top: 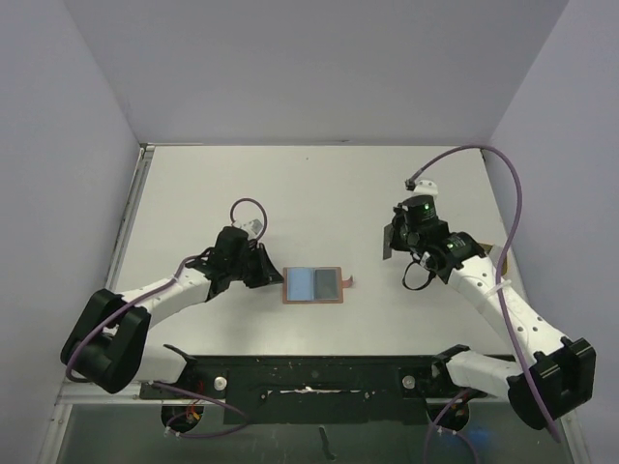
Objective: Put the credit cards into the card holder
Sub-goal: Pick up the credit card from the storage box, then insert the credit card into the card holder.
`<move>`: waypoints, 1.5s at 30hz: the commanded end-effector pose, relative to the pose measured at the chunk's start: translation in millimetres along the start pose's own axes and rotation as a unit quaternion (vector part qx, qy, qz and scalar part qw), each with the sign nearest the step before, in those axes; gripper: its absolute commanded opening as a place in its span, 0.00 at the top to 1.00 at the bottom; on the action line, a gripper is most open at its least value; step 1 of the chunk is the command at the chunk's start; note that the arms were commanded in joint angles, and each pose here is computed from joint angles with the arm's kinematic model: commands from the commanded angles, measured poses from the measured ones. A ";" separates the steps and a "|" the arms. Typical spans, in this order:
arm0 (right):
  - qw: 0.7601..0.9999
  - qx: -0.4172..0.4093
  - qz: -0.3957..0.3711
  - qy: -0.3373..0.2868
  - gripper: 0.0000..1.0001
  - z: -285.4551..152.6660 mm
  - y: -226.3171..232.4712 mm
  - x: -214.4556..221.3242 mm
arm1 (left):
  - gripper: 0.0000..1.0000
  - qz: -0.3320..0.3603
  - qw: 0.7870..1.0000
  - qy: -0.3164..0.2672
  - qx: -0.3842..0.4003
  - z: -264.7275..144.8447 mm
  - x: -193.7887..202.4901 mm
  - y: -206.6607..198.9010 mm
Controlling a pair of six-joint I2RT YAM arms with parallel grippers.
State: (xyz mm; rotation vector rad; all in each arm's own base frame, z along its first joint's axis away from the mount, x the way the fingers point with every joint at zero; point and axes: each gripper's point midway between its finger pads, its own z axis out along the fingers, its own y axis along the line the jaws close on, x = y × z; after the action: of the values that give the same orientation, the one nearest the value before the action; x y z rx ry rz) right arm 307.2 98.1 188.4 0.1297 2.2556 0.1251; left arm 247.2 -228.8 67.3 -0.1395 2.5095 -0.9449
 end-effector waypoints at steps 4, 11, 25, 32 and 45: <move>0.984 -0.177 0.028 0.020 1.00 -5.3 92.7 25.2 | 1.00 -0.012 0.999 0.006 0.053 11.7 4.4 -9.2; 0.962 -0.267 0.039 0.051 1.00 -5.7 145.3 46.0 | 1.00 -0.024 0.998 0.019 0.063 19.4 12.5 -6.2; 0.944 -0.298 0.066 0.127 1.00 29.5 171.1 99.0 | 1.00 -0.026 0.998 0.028 0.042 25.3 19.8 7.1; 0.937 -0.303 0.077 0.154 0.99 43.0 173.7 117.7 | 1.00 -0.023 0.999 0.030 0.010 26.3 23.1 20.5; 0.941 -0.272 0.084 0.185 0.96 64.6 159.0 141.2 | 1.00 -0.020 0.999 0.034 -0.010 27.8 26.9 30.5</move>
State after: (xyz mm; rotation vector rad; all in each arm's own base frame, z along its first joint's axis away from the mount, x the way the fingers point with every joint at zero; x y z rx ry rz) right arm 268.5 274.6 57.9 -0.0156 2.5212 0.8897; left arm 232.9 -231.5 20.0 -0.1921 2.5987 -0.9855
